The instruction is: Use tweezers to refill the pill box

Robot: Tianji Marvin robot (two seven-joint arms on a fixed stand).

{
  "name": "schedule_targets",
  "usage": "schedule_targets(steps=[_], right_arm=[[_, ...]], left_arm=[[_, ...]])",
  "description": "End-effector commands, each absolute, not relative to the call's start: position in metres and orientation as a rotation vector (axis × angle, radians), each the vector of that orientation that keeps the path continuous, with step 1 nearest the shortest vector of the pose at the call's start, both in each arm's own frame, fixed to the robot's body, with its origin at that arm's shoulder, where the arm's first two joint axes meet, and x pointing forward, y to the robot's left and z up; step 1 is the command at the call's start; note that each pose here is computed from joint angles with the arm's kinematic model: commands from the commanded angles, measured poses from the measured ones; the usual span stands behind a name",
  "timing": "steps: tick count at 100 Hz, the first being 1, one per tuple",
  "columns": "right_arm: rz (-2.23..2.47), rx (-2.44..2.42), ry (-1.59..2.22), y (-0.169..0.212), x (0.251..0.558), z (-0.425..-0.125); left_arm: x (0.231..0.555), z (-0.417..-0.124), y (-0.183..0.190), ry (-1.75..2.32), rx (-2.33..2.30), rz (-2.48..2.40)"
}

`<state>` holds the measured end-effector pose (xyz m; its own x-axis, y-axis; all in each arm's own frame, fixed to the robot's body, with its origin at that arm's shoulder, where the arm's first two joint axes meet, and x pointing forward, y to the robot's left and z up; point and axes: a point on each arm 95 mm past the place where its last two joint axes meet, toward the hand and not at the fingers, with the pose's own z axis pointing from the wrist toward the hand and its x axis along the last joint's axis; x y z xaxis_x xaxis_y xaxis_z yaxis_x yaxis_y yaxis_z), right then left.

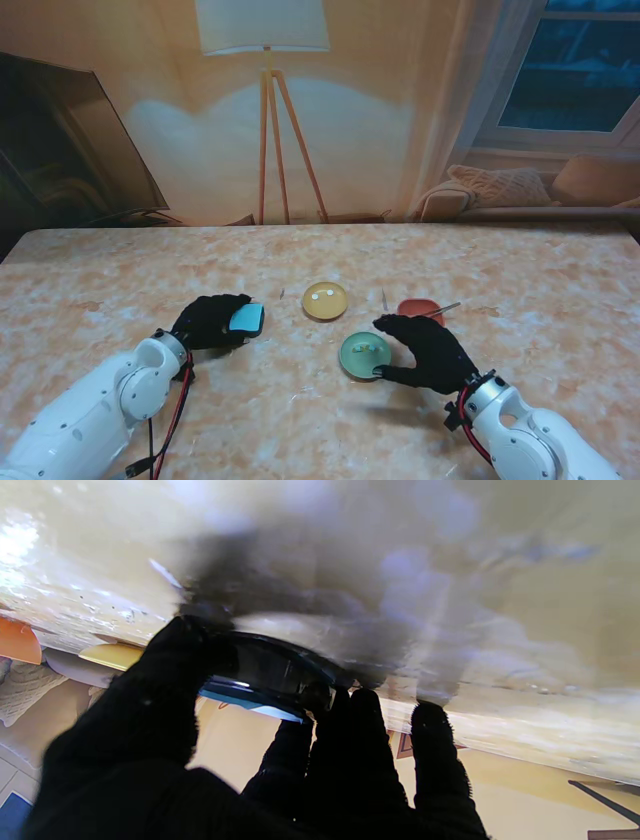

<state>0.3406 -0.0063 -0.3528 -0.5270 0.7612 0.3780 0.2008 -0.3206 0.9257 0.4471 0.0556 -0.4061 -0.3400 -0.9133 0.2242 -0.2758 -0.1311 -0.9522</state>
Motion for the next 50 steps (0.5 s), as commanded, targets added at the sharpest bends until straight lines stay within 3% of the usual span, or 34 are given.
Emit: schedule_targets(steps=[1, 50], right_arm=[[1.904, 1.247, 1.531, -0.002, 0.338, -0.357], [1.923, 1.274, 1.501, -0.001, 0.338, -0.358]], left_arm=[[0.422, -0.442, 0.053, 1.673, -1.436, -1.44], [0.426, -0.426, 0.045, 1.516, -1.505, -1.526]])
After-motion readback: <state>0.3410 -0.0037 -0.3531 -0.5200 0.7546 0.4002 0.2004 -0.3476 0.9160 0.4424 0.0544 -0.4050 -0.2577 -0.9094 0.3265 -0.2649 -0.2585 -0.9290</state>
